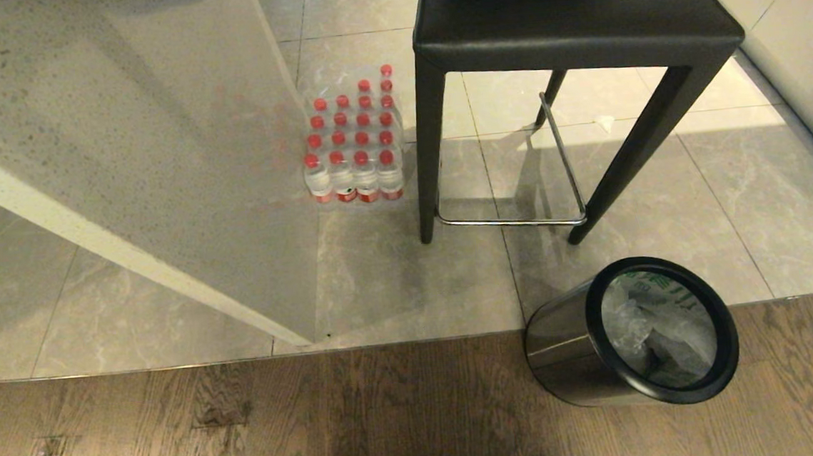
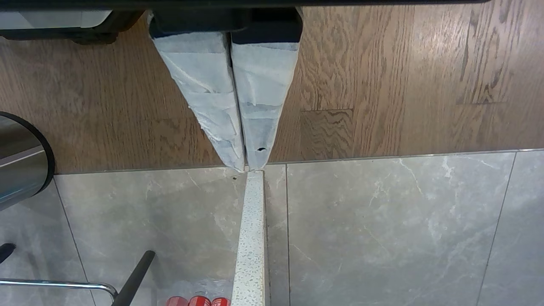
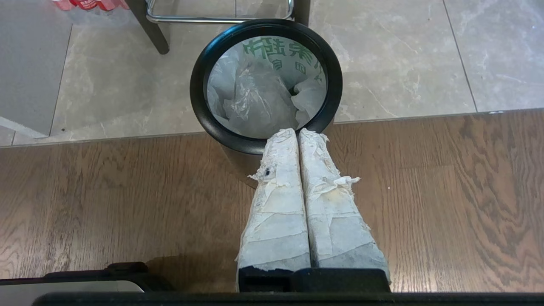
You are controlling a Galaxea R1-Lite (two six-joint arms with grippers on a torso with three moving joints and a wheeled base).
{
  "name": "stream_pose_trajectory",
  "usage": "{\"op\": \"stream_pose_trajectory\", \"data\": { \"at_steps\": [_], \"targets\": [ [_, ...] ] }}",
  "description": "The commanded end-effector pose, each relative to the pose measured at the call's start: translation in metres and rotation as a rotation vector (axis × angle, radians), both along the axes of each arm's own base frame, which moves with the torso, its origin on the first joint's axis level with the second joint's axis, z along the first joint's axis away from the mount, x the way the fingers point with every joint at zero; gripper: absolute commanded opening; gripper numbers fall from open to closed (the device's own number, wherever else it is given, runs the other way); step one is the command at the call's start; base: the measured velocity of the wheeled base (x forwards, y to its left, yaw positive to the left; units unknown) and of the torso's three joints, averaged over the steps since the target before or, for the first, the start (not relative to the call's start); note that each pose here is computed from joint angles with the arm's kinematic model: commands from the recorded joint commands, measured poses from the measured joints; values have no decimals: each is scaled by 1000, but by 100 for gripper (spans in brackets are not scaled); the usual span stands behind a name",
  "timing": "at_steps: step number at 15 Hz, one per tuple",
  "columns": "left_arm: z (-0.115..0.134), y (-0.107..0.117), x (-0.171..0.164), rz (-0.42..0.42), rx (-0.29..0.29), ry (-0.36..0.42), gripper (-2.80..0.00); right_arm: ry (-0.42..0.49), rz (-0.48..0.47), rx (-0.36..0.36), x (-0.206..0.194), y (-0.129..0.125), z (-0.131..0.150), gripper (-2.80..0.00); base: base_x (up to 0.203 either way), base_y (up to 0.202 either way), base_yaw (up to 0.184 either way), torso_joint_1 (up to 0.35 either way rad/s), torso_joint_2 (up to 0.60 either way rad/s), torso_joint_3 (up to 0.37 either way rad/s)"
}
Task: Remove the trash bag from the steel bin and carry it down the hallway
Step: Place the outer trash can on the ground
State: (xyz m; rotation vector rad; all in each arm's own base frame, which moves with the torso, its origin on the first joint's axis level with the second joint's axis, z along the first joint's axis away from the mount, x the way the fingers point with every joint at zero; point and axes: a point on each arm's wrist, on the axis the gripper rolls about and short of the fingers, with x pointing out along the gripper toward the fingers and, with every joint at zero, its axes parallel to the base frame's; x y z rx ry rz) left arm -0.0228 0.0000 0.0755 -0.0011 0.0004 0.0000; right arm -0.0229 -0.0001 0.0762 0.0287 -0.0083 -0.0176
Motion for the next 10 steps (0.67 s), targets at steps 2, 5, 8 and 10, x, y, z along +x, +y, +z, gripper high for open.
{"op": "stream_pose_trajectory", "data": {
  "at_steps": [2,5,8,10],
  "targets": [
    [0,0,0,0,0,0,-280,9,-1,-10,0,0,0,-280,0,0,0,0,0,0],
    [0,0,0,0,0,0,-280,-1,-8,-3,-3,0,9,-280,0,0,0,0,0,0],
    [0,0,0,0,0,0,-280,56,-21,67,-1,0,78,-280,0,0,0,0,0,0],
    [0,0,0,0,0,1,-280,254,-54,133,25,-1,116,-280,0,0,0,0,0,0]
  ]
}}
